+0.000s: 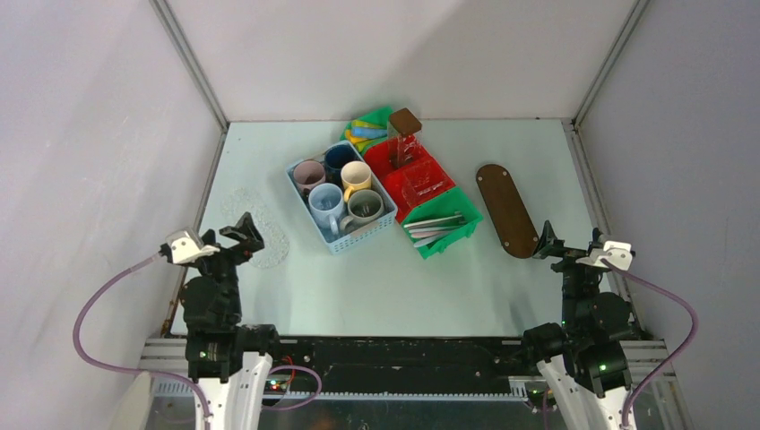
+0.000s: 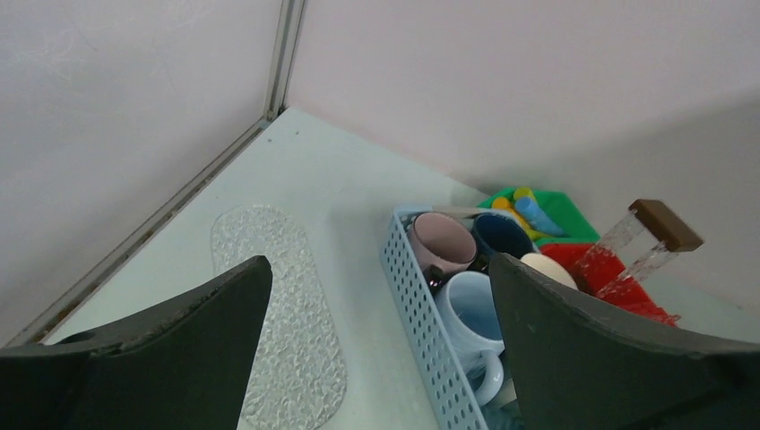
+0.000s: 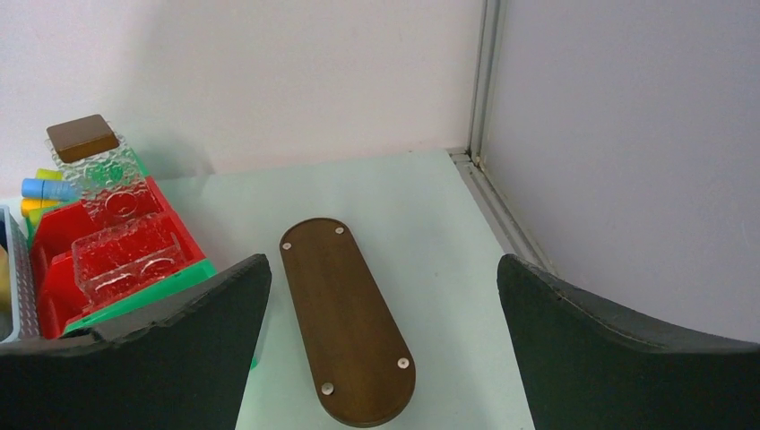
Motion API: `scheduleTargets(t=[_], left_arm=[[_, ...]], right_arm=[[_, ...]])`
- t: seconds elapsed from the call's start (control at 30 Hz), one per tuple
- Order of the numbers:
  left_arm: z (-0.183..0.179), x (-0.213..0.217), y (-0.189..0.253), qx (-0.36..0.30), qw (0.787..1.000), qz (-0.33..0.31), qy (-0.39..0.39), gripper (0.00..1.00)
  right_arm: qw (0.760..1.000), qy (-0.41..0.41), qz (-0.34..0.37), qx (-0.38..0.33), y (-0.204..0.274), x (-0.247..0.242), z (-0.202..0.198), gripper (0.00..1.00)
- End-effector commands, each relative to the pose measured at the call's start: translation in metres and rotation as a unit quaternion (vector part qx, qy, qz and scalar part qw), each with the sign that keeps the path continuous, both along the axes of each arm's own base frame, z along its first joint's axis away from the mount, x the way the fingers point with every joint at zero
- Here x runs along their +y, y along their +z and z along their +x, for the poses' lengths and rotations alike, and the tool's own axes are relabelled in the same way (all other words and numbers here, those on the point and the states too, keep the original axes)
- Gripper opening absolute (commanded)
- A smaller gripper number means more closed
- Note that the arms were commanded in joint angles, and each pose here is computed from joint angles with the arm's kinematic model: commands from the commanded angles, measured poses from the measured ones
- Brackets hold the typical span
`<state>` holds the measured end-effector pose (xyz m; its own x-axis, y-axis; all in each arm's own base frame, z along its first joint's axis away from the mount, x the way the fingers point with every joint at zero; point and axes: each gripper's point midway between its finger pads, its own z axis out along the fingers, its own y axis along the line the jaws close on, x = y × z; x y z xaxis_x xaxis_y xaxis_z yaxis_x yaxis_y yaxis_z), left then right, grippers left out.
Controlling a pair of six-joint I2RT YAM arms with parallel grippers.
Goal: Prepare toiletry sets of a toothbrush and toothpaste on the tray
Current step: Pick up the cup from the storage box.
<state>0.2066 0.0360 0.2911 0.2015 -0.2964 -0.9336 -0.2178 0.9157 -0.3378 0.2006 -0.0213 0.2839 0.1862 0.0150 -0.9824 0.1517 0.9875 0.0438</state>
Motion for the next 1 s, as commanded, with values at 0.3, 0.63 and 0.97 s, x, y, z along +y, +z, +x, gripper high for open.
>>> scheduleTargets(t=[0.3,0.63,0.97], left_arm=[[0.027,-0.001,-0.021,0.143,0.989,-0.034,0.001,0.98],[0.093,-0.03,-0.041,0.287,0.953,-0.069,-0.064,0.98],[0.142,-0.074,-0.057,0.377,0.92,-0.026,-0.108,0.98]], right_arm=[[0.997,0.031,0.026,-0.067,0.024,0.006,-0.02,1.0],[0.996,0.053,0.023,-0.061,0.022,0.014,-0.019,1.0],[0.996,0.063,0.02,-0.06,0.02,0.019,-0.017,1.0]])
